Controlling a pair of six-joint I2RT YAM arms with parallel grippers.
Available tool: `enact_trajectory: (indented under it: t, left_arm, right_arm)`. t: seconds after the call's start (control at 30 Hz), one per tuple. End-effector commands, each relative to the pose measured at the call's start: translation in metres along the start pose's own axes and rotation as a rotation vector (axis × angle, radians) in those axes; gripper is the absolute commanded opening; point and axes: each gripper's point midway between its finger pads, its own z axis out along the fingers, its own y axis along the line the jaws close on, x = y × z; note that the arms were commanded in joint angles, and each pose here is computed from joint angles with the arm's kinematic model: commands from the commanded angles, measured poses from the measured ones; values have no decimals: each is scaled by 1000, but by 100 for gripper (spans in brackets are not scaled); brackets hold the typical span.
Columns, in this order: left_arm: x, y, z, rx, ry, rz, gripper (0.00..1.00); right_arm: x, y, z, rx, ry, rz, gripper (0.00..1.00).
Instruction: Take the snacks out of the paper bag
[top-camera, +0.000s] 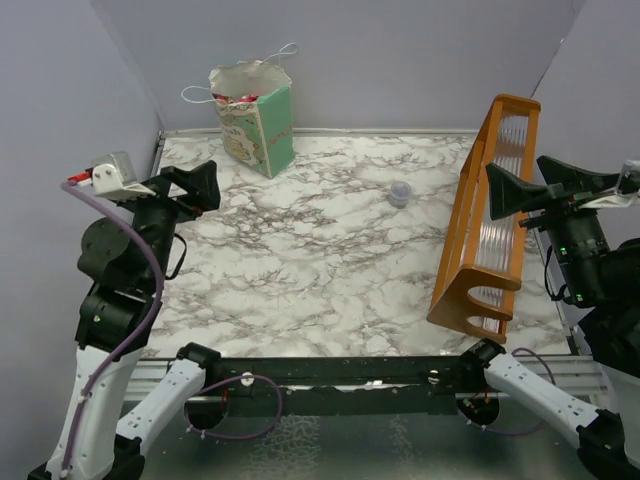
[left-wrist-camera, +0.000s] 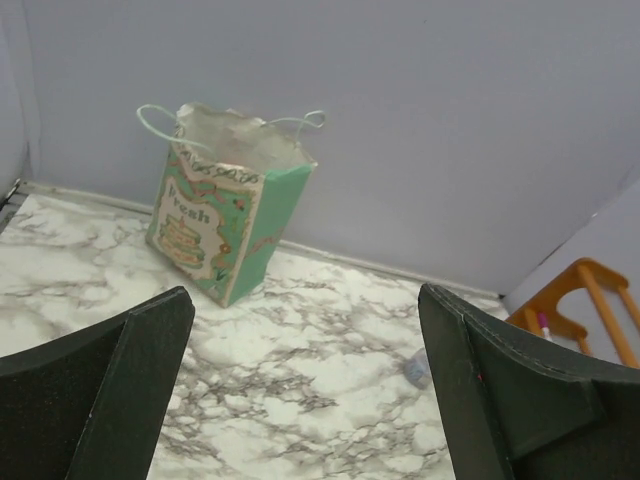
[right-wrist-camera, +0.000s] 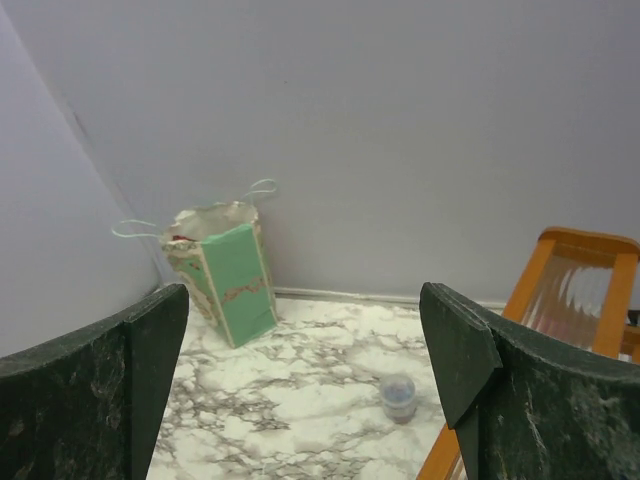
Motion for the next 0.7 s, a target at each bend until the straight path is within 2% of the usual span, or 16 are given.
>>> enact_trajectory:
  t: [0.0, 0.3, 0.53, 0.67]
  left_arm:
    - [7, 19, 19, -52, -78, 48, 98]
    - [70, 62, 55, -130, -19, 143, 97]
    - [103, 83, 87, -175, 83, 198, 97]
    - [117, 94, 107, -175, 144, 182, 97]
  right_arm:
    - [24, -3, 17, 23, 59, 12, 99]
    - [69, -22, 38, 64, 149, 26, 99]
    - [102, -18, 46, -8, 227, 61, 99]
    - [114, -12, 47, -56, 253, 80, 99]
